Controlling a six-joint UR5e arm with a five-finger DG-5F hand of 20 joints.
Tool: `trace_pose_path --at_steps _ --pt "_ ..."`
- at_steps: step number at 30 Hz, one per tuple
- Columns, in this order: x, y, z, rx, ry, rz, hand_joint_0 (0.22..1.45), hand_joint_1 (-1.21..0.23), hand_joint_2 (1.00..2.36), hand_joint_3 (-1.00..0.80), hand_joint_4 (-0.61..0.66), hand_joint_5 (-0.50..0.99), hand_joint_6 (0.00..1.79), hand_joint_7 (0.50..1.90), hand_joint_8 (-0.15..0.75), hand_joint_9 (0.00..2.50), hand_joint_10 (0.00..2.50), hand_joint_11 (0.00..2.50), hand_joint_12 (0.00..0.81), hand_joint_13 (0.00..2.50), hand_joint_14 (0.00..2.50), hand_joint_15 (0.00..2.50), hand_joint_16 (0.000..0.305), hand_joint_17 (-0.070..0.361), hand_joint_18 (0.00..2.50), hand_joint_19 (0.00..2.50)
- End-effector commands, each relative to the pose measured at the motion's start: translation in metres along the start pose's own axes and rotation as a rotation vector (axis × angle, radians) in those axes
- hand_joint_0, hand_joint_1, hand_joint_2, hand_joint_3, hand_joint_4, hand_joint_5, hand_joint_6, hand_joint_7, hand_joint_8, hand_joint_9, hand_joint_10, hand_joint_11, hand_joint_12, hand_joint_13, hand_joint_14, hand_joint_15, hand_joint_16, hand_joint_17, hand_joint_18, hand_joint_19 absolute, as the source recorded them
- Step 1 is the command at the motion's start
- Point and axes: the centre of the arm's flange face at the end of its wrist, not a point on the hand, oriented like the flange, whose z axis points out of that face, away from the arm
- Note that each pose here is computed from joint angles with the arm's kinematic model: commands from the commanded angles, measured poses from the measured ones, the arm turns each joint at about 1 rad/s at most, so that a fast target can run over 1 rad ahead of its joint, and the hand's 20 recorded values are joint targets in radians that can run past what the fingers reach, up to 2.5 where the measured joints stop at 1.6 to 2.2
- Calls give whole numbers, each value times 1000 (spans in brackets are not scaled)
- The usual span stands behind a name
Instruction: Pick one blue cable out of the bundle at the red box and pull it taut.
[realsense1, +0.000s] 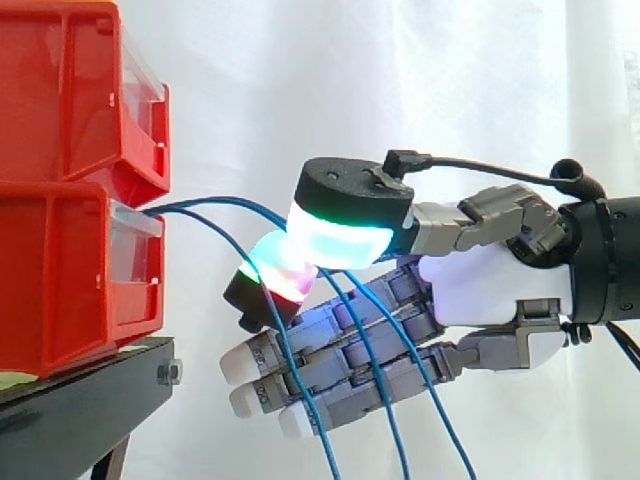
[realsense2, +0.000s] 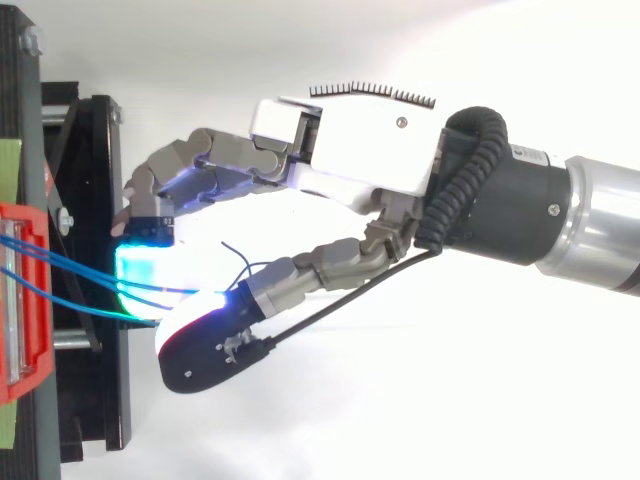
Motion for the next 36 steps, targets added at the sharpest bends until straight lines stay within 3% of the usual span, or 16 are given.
trace_pose_path --at_steps 1,12,20,30,36 --pt "0 1 0 -1 2 0 560 -897 1000 -500 154 -229 873 967 303 459 7 281 403 345 0 18 58 131 386 49" --pt "1 1 0 -1 2 0 496 -853 1000 -500 159 -218 850 946 328 476 7 289 420 345 0 38 62 139 386 78" --pt "0 1 0 -2 1 -1 587 -772 1000 -498 149 -195 851 1022 321 531 7 292 403 376 2 48 57 128 376 107" --pt "0 0 0 -1 1 0 607 -773 1015 -239 119 -185 887 1115 329 571 8 313 403 409 0 69 56 126 430 115" --pt "1 0 0 -1 2 0 606 -803 1017 -185 96 -185 896 1118 330 572 8 315 405 416 0 67 56 125 442 116"
